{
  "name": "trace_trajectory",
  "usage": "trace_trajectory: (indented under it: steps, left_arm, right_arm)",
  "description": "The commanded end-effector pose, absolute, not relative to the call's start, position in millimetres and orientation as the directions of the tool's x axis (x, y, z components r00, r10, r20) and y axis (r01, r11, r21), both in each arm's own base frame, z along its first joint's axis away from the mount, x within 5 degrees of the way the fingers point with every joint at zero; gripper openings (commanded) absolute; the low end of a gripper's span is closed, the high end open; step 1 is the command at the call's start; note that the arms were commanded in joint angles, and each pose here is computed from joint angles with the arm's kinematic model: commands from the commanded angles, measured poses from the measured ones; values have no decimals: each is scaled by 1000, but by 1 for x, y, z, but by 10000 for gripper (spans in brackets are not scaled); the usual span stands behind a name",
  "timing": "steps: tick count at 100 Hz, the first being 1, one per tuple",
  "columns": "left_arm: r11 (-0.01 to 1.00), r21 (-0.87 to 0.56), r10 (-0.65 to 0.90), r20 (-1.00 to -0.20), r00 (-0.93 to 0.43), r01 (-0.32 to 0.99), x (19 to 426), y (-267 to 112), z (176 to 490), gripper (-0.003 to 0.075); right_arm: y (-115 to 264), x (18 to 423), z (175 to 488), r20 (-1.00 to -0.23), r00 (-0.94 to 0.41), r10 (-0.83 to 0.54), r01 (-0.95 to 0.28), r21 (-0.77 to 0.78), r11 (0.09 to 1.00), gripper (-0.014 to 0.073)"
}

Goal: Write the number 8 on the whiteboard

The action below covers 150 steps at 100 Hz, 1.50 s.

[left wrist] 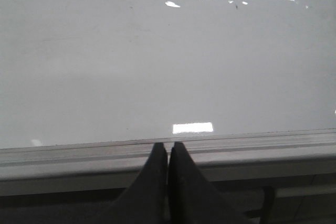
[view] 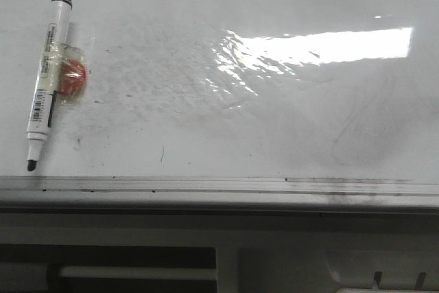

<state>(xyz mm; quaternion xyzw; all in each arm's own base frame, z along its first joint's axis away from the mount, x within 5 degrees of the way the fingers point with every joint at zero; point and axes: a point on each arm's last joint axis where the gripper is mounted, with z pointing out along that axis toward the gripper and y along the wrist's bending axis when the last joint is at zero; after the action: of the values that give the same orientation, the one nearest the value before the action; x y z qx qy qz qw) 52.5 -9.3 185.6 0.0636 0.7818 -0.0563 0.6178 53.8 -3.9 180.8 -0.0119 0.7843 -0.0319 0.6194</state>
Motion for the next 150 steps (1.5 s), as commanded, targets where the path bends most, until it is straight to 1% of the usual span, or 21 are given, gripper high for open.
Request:
trace_trajectory:
  steps: [1,16,22,35,45,52,56,66,71,78,83,86,90,96,106,114,126,131,134,144,150]
  left_arm:
    - [986,-24,9,-980,-196,167,53,-9,178,-20]
    - [986,-24,9,-980,-196,167,53,-9,178,-20]
    - [986,-24,9,-980,-196,167,53,-9,178,-20]
    - [986,-24,9,-980,-196,167,53,-9,178,-20]
    - [986,16,40,-989,-139,165,54,-9,183,-20]
    - [982,-81,-68,-994,-81,172,54,-10,190,-20]
    - [965,-192,-183,-981,-65,179,54,-11,193,-20]
    - [883,-432,-434,-900,-31,185,54,-11,201,-20]
    - [815,-549,-555,-832,-27,185,54,-9,204,-20]
    - [672,-719,-723,-689,-50,176,54,-8,205,-20]
    - [539,-826,-829,-555,-72,164,54,-8,205,-20]
    - [481,-862,-863,-498,-84,160,54,-8,206,-20]
    - [446,-880,-880,-465,-100,164,54,-9,208,-20]
    - [467,-863,-861,-494,-125,192,52,-12,217,-20]
    - [582,-777,-758,-625,-188,240,48,-21,235,-20]
    - [701,-665,-623,-747,-234,256,49,-26,252,-20]
    - [809,-529,-448,-837,-313,257,59,-31,276,1]
    - [844,-458,-356,-867,-348,279,64,-34,283,60]
    - [857,-421,-308,-880,-361,296,68,-36,288,129]
    - [870,-343,-202,-904,-378,355,81,-42,301,360]
    - [856,-345,-184,-899,-398,385,87,-47,304,440]
  right_arm:
    - [-4,53,180,-978,-198,-59,24,-65,998,-42]
    - [-5,54,183,-977,-170,-128,28,-135,990,-43]
    - [-5,54,189,-979,-104,-177,25,-180,983,-43]
    - [0,55,203,-982,55,-180,7,-180,984,-42]
    - [3,54,213,-973,165,-163,-7,-166,986,-42]
    - [3,53,218,-970,221,-101,-19,-108,994,-42]
    - [3,53,219,-972,229,-47,-25,-54,998,-42]
    - [1,52,220,-964,228,135,-43,128,991,-43]
    - [0,52,220,-952,225,208,-50,202,978,-42]
    - [-1,52,220,-932,226,282,-58,276,960,-42]
    - [-2,51,226,-914,237,328,-67,322,944,-42]
    - [-2,50,230,-905,246,349,-74,341,937,-42]
    - [-2,49,237,-894,251,372,-84,363,928,-42]
    - [-1,46,249,-894,243,377,-96,365,926,-42]
    - [3,42,265,-924,133,358,-99,347,933,-42]
    - [5,41,277,-957,25,288,-76,285,955,-42]
    - [6,45,295,-982,-131,133,-52,141,989,-36]
    - [6,46,302,-979,-183,91,-58,103,993,1]
    - [7,48,303,-971,-228,72,-63,88,994,37]
    - [8,52,318,-951,-304,57,-76,83,994,232]
    - [10,55,325,-949,-312,52,-99,87,991,332]
